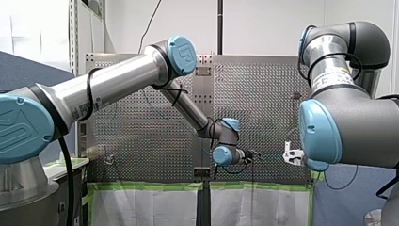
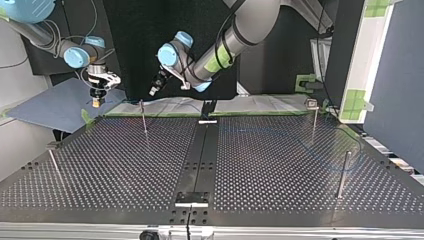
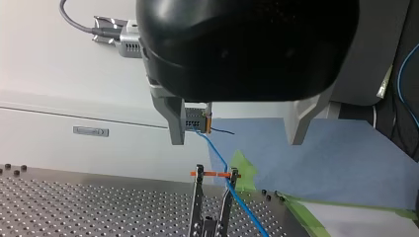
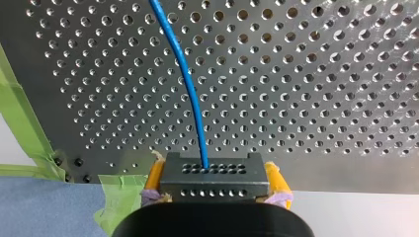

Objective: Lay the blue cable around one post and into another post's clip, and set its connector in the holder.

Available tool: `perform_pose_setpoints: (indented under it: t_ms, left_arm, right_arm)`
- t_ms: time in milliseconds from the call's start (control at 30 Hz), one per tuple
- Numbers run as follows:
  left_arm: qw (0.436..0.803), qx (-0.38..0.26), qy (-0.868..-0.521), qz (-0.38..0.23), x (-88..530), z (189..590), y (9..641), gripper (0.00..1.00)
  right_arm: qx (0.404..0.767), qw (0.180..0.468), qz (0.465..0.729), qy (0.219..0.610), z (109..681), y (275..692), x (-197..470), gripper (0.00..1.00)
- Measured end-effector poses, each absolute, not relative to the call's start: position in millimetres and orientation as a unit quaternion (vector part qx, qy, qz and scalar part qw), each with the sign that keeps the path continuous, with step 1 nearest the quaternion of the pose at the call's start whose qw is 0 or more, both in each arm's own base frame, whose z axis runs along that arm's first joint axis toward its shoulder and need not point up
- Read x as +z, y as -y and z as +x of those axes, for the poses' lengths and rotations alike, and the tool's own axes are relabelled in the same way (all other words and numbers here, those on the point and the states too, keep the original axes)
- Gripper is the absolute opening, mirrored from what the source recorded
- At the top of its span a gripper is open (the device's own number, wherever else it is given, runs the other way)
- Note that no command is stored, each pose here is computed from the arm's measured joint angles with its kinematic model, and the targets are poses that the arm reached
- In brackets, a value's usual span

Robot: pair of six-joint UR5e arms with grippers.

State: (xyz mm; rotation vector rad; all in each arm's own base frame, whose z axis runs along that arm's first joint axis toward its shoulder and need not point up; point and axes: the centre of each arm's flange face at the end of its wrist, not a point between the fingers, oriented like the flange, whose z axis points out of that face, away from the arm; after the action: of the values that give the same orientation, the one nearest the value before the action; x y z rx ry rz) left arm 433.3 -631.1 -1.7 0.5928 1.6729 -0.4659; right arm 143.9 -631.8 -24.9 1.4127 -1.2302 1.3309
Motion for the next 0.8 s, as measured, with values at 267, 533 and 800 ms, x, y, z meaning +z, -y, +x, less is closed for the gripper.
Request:
perform_pose_setpoints:
  t_ms: [267, 533, 800]
  left_arm:
    - [0.607, -0.203, -0.725, 0.256, -2.0, 431.8, 631.8, 1.00]
    - [0.607, -0.203, -0.725, 0.255, -1.9, 431.7, 631.7, 1.00]
    - [0.607, -0.203, -0.725, 0.254, -1.9, 431.7, 631.8, 1.00]
  right_arm:
    - [0.528, 0.408, 0.561, 0.490, 143.9, 631.3, -26.6, 0.00]
    - [0.528, 0.407, 0.561, 0.490, 144.0, 630.9, -27.9, 0.00]
    - [0.528, 0.406, 0.561, 0.491, 144.0, 630.4, -29.3, 0.00]
